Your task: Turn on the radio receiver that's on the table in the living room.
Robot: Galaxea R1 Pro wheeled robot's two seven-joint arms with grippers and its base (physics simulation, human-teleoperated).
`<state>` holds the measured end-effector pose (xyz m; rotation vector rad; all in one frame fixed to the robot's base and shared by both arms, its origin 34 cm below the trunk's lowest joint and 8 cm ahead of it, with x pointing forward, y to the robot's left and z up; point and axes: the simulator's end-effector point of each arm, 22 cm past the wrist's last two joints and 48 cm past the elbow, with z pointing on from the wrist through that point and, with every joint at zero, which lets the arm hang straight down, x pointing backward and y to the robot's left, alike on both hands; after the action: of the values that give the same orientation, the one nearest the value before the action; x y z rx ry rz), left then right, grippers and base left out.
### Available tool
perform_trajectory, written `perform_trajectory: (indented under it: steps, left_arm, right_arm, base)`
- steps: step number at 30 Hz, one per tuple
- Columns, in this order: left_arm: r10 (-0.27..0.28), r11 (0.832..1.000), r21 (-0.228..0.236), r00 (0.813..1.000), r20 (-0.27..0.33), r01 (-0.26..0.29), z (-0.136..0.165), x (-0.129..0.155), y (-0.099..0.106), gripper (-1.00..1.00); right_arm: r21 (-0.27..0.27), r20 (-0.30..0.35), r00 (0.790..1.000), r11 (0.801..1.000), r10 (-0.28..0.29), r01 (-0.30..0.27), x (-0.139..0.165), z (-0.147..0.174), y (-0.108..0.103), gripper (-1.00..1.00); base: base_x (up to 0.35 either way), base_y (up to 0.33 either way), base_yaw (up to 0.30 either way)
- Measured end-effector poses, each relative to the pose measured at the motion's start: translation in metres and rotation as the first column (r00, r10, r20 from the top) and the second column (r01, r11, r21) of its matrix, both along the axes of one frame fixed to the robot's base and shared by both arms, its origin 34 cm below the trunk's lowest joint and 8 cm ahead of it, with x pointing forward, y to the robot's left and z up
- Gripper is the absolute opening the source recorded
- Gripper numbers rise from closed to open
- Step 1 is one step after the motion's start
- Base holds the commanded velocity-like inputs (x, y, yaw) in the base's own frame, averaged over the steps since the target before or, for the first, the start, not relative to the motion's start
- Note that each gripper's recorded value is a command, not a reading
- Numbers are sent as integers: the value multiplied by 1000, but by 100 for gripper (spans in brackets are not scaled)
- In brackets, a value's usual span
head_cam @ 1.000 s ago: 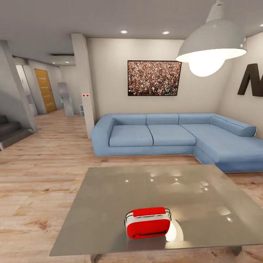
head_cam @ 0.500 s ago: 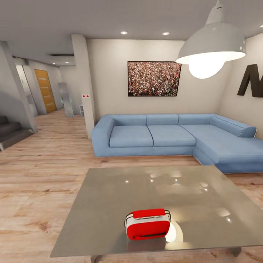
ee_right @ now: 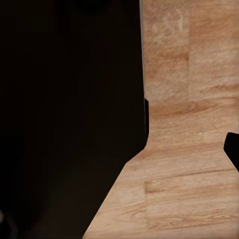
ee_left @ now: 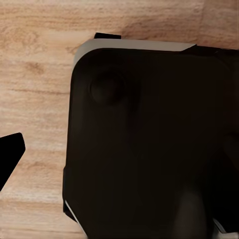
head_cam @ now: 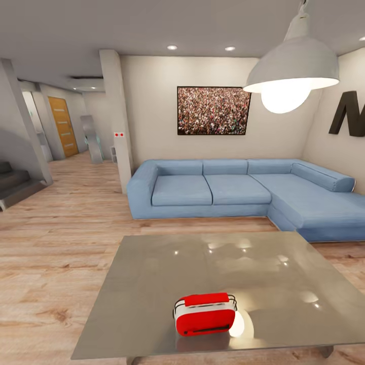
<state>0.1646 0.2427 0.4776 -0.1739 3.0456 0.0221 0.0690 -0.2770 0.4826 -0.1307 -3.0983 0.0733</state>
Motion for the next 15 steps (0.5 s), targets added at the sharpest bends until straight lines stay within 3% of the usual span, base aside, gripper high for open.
perform_trajectory:
  steps: [15]
  left_arm:
    - [0, 1000, 0, 1000, 2, 0, 8, 0, 0, 100]
  right_arm:
    - [0, 1, 1000, 1000, -1, 1, 0, 8, 0, 100]
  base:
    - [0, 0, 0]
